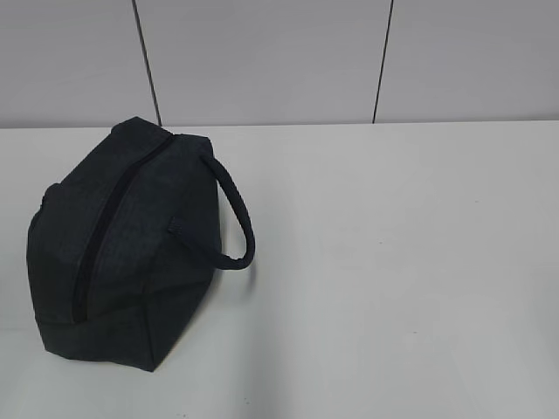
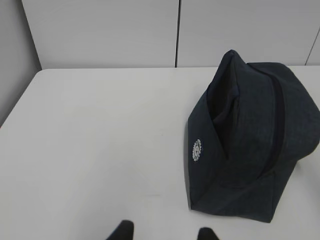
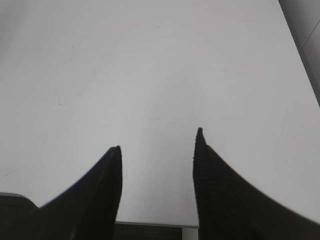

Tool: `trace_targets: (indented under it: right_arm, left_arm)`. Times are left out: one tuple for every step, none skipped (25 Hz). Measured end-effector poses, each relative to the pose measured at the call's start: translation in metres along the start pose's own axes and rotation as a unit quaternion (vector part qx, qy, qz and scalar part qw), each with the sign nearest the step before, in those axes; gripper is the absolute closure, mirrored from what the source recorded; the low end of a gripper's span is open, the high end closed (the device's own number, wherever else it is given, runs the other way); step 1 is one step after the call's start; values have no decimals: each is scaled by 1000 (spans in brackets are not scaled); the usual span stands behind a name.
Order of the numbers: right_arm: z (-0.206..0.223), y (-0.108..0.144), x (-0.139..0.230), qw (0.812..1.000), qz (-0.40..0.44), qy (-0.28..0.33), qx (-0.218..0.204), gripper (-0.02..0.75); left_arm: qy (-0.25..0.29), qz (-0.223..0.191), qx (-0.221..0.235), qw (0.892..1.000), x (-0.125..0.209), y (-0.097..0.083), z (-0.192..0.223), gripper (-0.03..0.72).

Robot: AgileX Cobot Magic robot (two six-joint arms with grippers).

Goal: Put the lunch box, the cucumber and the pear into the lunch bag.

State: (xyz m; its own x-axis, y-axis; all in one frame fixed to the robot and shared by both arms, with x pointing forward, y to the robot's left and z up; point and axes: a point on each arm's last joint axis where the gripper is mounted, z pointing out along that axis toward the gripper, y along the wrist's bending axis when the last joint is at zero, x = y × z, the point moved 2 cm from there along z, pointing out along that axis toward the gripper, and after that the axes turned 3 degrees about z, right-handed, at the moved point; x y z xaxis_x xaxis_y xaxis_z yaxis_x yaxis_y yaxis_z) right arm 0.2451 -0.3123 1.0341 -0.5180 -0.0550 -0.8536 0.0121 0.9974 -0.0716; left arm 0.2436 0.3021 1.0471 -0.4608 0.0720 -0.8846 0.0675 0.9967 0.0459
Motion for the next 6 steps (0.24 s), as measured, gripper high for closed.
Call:
trace_targets:
  right_arm:
    - [0,0,0,1000,0,0,0,367]
    - [0,0,0,1000,0,0,0,367]
    - [0,0,0,1000,0,0,0,367]
    - [0,0,0,1000,0,0,0,367]
    - [0,0,0,1000,0,0,0,367]
    - [0,0,0,1000,0,0,0,367]
  left_arm:
    - [0,0,0,1000,0,0,0,447]
    - [0,0,0,1000,0,0,0,447]
    - [0,0,0,1000,0,0,0,447]
    - [0,0,0,1000,0,0,0,447]
    - [0,0,0,1000,0,0,0,447]
    - [0,0,0,1000,0,0,0,447]
